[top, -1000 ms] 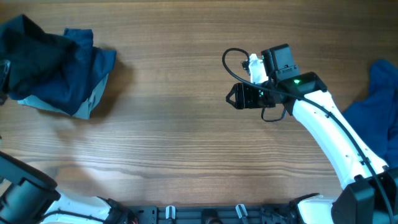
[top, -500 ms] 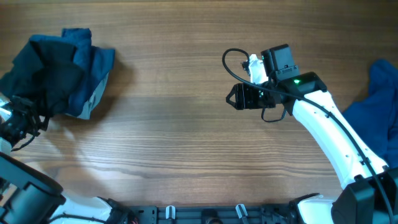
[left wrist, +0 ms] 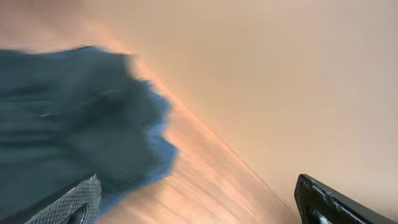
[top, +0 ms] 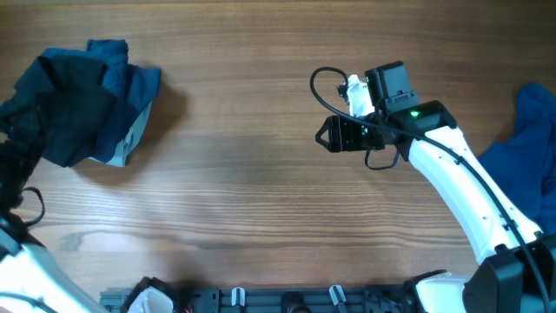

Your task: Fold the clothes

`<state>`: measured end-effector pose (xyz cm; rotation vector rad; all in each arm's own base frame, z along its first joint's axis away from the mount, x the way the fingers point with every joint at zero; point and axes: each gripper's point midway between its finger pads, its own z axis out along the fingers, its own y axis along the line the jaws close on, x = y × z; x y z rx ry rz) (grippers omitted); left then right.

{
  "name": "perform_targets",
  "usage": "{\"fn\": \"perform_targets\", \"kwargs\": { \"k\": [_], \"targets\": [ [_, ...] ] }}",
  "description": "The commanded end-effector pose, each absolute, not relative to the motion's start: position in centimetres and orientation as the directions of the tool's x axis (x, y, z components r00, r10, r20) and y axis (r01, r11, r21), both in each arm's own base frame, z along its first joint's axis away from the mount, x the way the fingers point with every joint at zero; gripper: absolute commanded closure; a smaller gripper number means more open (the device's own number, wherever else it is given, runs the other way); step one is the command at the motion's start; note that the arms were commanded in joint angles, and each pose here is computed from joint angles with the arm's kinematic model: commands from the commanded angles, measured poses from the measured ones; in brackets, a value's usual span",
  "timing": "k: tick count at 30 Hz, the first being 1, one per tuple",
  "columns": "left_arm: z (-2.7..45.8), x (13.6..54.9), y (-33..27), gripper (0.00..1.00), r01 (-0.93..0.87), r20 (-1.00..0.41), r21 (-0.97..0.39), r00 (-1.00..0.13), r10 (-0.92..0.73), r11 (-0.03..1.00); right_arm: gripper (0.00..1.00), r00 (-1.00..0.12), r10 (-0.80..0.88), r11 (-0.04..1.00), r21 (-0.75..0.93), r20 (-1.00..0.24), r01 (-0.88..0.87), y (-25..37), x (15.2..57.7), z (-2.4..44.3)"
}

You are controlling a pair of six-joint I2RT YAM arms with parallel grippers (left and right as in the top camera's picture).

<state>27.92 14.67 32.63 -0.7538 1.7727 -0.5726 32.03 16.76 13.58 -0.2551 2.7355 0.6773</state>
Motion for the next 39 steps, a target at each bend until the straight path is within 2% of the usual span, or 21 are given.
{"fn": "perform_targets", "kwargs": {
  "k": [1, 4, 5, 7, 8, 10, 12, 14, 15, 19, 28, 30, 33, 39],
  "targets": [
    [37.5, 28.6, 7.4, 0.0, 0.07, -0.755, -0.615, -0.339, -0.561, 0.785, 0.41, -0.894, -0.1, 0.851, 0.428, -0.437, -0.304, 17.4, 33.1, 16.8],
    [40.6, 29.6, 0.1, 0.01, 0.31, -0.815, -0.545, -0.416, -0.404, 0.779, 0.41, -0.807, -0.069, 0.844, 0.398, -0.586, -0.361, 17.2, 34.0, 22.2],
    [41.2, 29.5, -1.6, 0.01, 0.352, -0.833, -0.512, -0.427, -0.353, 0.784, 0.4, -0.77, -0.057, 0.837, 0.39, -0.635, -0.384, 17.1, 34.0, 24.3],
    [41.2, 29.7, -3.4, 0.0, 0.327, -0.853, -0.432, -0.45, -0.264, 0.84, 0.39, -0.674, -0.024, 0.848, 0.342, -0.738, -0.404, 16.2, 33.6, 29.2],
    [40.6, 30.0, -3.7, 0.0, 0.239, -0.854, -0.36, -0.475, -0.214, 0.902, 0.35, -0.612, -0.002, 0.868, 0.302, -0.791, -0.394, 15.1, 33.1, 31.8],
    [39.8, 30.1, -4.3, 0.01, 0.141, -0.848, -0.244, -0.511, -0.141, 0.959, 0.24, -0.486, 0.042, 0.913, 0.231, -0.873, -0.335, 12.6, 32.0, 36.0],
    [38.8, 29.5, -6.0, 0.0, 0.142, -0.839, -0.166, -0.54, -0.064, 0.976, 0.1, -0.385, 0.074, 0.929, 0.204, -0.92, -0.309, 10.9, 30.0, 39.3],
    [37.4, 28.1, -7.9, 0.0, 0.176, -0.81, -0.104, -0.586, 0.019, 0.979, 0.01, -0.324, 0.093, 0.925, 0.202, -0.941, -0.321, 10.1, 27.6, 41.3],
    [37.0, 27.8, -8.2, 0.0, 0.185, -0.8, -0.09, -0.599, 0.039, 0.979, 0.0, -0.312, 0.097, 0.925, 0.201, -0.945, -0.324, 9.9, 26.8, 41.7],
    [35.2, 27.0, -9.7, 0.0, 0.229, -0.75, -0.06, -0.652, 0.108, 0.971, 0.0, -0.329, 0.092, 0.926, 0.202, -0.94, -0.32, 9.1, 24.4, 41.3],
    [33.5, 28.2, -10.3, 0.0, 0.227, -0.708, -0.05, -0.694, 0.126, 0.973, 0.0, -0.474, 0.052, 0.935, 0.209, -0.879, -0.286, 9.0, 23.9, 37.4],
    [33.3, 28.3, -10.3, 0.0, 0.227, -0.705, -0.049, -0.698, 0.128, 0.973, 0.0, -0.501, 0.127, 0.928, 0.281, -0.856, -0.245, 9.1, 24.1, 37.2],
    [33.3, 28.3, -10.3, 0.0, 0.227, -0.705, -0.048, -0.698, 0.128, 0.973, 0.01, -0.562, 0.358, 0.868, 0.488, -0.745, -0.094, 9.1, 24.4, 36.7],
    [33.3, 28.3, -10.3, 0.0, 0.227, -0.705, -0.048, -0.698, 0.128, 0.973, 0.0, -0.502, 0.366, 0.907, 0.42, -0.783, 0.006, 6.7, 24.9, 36.6]
  ]
}}
